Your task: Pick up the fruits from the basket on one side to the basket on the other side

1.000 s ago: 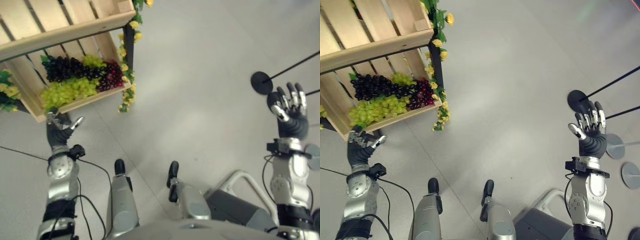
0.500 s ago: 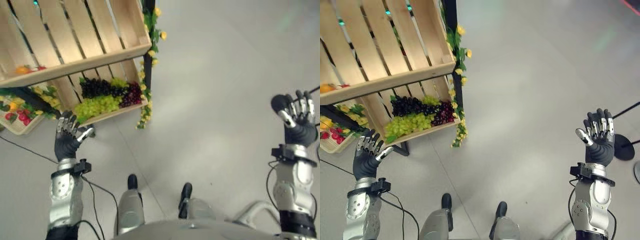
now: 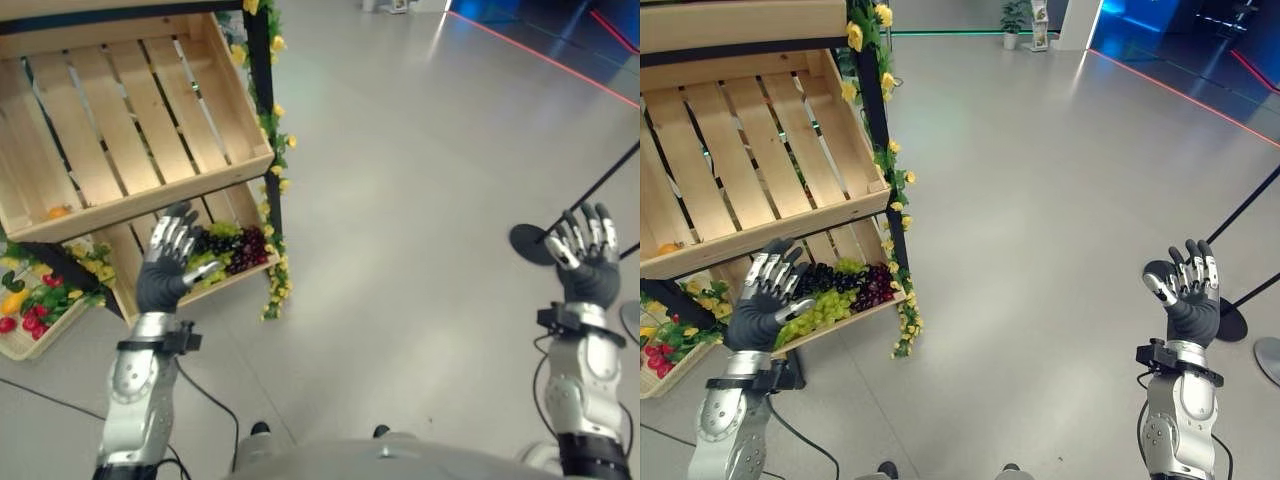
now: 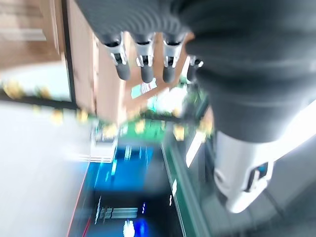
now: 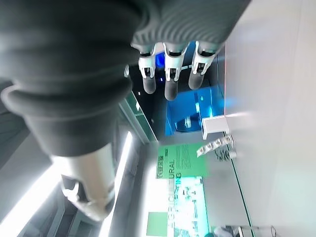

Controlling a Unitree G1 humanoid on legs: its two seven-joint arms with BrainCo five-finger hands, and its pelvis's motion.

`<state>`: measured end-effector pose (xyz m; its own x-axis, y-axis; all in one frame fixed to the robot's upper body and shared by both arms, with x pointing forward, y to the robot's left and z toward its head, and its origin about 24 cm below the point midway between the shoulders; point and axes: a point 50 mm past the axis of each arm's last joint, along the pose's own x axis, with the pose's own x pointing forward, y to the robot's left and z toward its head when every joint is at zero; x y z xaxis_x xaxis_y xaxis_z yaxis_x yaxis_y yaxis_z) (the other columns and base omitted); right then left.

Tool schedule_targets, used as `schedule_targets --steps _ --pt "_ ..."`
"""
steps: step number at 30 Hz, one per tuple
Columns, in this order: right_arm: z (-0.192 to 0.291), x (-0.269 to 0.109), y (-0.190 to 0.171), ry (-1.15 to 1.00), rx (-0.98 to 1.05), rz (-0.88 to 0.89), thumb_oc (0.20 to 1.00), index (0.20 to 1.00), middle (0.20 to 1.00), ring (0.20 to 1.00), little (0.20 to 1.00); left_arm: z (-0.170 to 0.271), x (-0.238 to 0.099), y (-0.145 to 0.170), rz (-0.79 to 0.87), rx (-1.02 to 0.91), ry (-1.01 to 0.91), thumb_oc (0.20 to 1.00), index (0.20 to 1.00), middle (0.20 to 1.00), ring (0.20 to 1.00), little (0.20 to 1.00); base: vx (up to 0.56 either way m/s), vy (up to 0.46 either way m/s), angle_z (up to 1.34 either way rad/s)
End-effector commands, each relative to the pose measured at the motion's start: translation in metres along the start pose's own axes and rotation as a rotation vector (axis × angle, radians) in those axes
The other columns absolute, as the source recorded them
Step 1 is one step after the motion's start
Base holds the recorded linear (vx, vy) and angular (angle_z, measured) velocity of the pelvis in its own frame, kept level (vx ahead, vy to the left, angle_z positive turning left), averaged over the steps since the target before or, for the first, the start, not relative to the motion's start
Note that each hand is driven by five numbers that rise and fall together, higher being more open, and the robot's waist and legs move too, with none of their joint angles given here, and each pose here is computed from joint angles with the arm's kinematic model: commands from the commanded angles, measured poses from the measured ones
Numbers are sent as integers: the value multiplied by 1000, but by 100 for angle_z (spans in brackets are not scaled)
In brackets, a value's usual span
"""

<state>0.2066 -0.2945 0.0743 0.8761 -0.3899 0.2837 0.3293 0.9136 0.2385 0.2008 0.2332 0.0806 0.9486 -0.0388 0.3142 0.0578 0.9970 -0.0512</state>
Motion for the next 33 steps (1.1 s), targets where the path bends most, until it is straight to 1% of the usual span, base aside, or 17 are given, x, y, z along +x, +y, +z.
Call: schedule_targets --steps 1,6,7,10,13,16,18,19,21,23,28,30,33 --pt "27 16 6 -161 -71 26 1000 1000 1000 1000 1000 32 23 -12 -86 27 -191 1000 1000 1000 1000 1000 -114 134 -38" --pt "30 16 7 -176 -127 22 1000 1000 1000 1000 1000 38 35 -21 -118 88 -242 1000 1000 1000 1000 1000 -131 108 -72" --pt "32 14 5 -192 -127 -1 1000 1000 1000 1000 1000 39 44 -28 -129 55 -267 1000 1000 1000 1000 1000 -148 60 -88" --pt "33 15 6 -197 -130 1 1000 1000 1000 1000 1000 40 48 -30 -130 28 -275 1000 1000 1000 1000 1000 -153 87 -45" --pt "38 23 14 -227 -160 18 1000 1000 1000 1000 1000 45 48 -30 -112 -4 -300 1000 1000 1000 1000 1000 -92 6 -103" --pt "38 26 18 -226 -165 32 1000 1000 1000 1000 1000 47 49 -29 -105 -12 -306 1000 1000 1000 1000 1000 -45 -225 -93" --pt "39 24 14 -226 -190 27 1000 1000 1000 1000 1000 47 51 -29 -93 -1 -316 1000 1000 1000 1000 1000 14 -209 -105" --pt "48 23 13 -259 -215 34 1000 1000 1000 1000 1000 48 55 -31 -79 -29 -330 1000 1000 1000 1000 1000 -4 -110 -50" --pt "51 23 9 -266 -223 23 1000 1000 1000 1000 1000 48 57 -33 -85 -32 -334 1000 1000 1000 1000 1000 5 -145 -22" --pt "59 20 0 -299 -261 -9 1000 1000 1000 1000 1000 54 66 -37 -93 -22 -371 1000 1000 1000 1000 1000 33 -242 -9" --pt "70 21 -2 -342 -279 3 1000 1000 1000 1000 1000 53 73 -39 -68 -35 -383 1000 1000 1000 1000 1000 29 -209 -15" --pt "71 24 8 -361 -258 38 1000 1000 1000 1000 1000 52 73 -39 -37 -20 -381 1000 1000 1000 1000 1000 -71 -181 -73" --pt "67 26 12 -336 -260 75 1000 1000 1000 1000 1000 52 69 -33 -11 7 -376 1000 1000 1000 1000 1000 34 20 -155"
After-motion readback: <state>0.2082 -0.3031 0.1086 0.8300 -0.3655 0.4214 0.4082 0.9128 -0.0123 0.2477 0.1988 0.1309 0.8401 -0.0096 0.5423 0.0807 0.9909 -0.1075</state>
